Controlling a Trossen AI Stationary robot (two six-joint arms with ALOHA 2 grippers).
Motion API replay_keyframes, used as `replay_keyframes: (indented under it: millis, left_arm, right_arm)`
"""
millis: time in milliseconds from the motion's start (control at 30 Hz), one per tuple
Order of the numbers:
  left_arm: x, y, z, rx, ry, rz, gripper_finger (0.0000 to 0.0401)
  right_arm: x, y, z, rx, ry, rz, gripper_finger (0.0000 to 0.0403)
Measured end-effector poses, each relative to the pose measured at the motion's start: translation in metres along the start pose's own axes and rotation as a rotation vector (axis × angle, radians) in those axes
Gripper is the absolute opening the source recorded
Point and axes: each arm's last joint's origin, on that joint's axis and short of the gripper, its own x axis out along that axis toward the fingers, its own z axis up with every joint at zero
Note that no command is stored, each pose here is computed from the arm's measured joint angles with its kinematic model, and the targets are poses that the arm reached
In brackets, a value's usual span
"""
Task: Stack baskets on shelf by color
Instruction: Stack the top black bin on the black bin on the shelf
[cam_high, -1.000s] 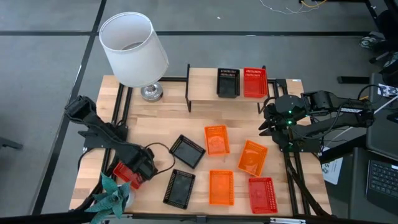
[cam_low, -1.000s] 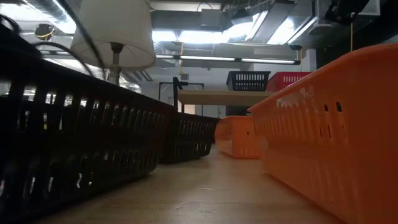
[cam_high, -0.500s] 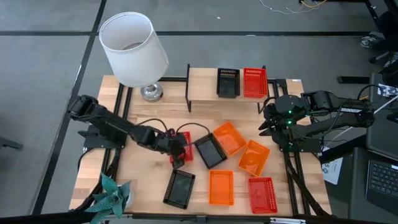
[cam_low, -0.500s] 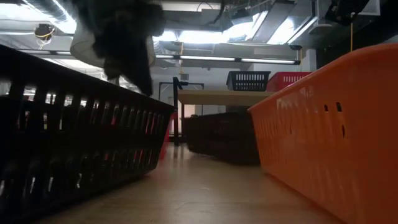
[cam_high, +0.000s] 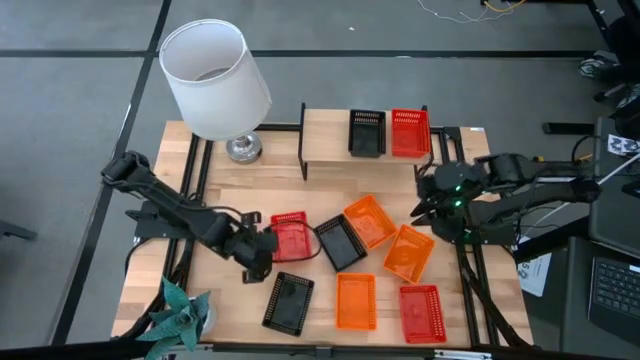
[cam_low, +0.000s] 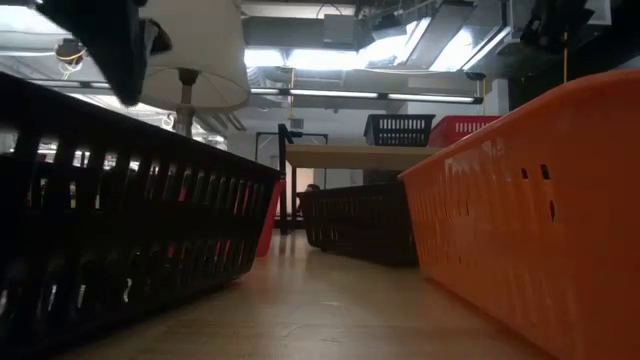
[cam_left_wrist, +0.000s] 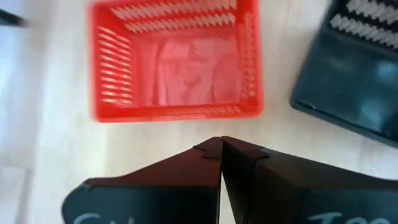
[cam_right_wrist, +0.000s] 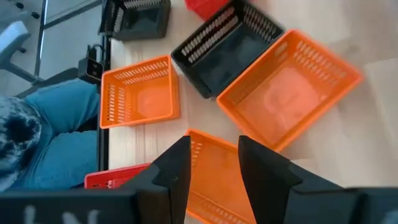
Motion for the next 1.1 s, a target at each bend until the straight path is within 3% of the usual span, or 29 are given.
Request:
replay_keyframes:
  millis: [133, 333, 600, 833, 967, 1100]
  left_arm:
    - [-0.021, 0.002, -0.003, -0.002, -0.118, 0.04, 0.0]
    - [-0.042, 0.011, -0.004, -0.021, -0.206, 0.041, 0.0]
    - [-0.043, 0.013, -0.003, -0.017, -0.231, 0.076, 0.0]
    - [-0.04, 0.018, 0.001, -0.039, -0.229, 0.093, 0.0]
    - [-0.039, 0.02, 0.002, -0.046, -0.228, 0.098, 0.0]
    - [-0.037, 0.023, 0.005, -0.062, -0.228, 0.109, 0.0]
  right_arm:
    - [0.039, -0.008, -0.008, -0.103, 0.04, -0.071, 0.0132]
    - [0.087, -0.01, -0.008, -0.374, 0.045, -0.042, 0.0132]
    - [0.134, -0.018, -0.011, -0.315, 0.228, -0.126, 0.0132]
    - [0.133, -0.019, -0.019, -0.274, 0.298, -0.144, 0.0125]
    - [0.127, -0.007, -0.017, -0.227, 0.235, -0.064, 0.0116]
    - [0.132, 0.015, -0.012, -0.309, 0.122, 0.073, 0.011]
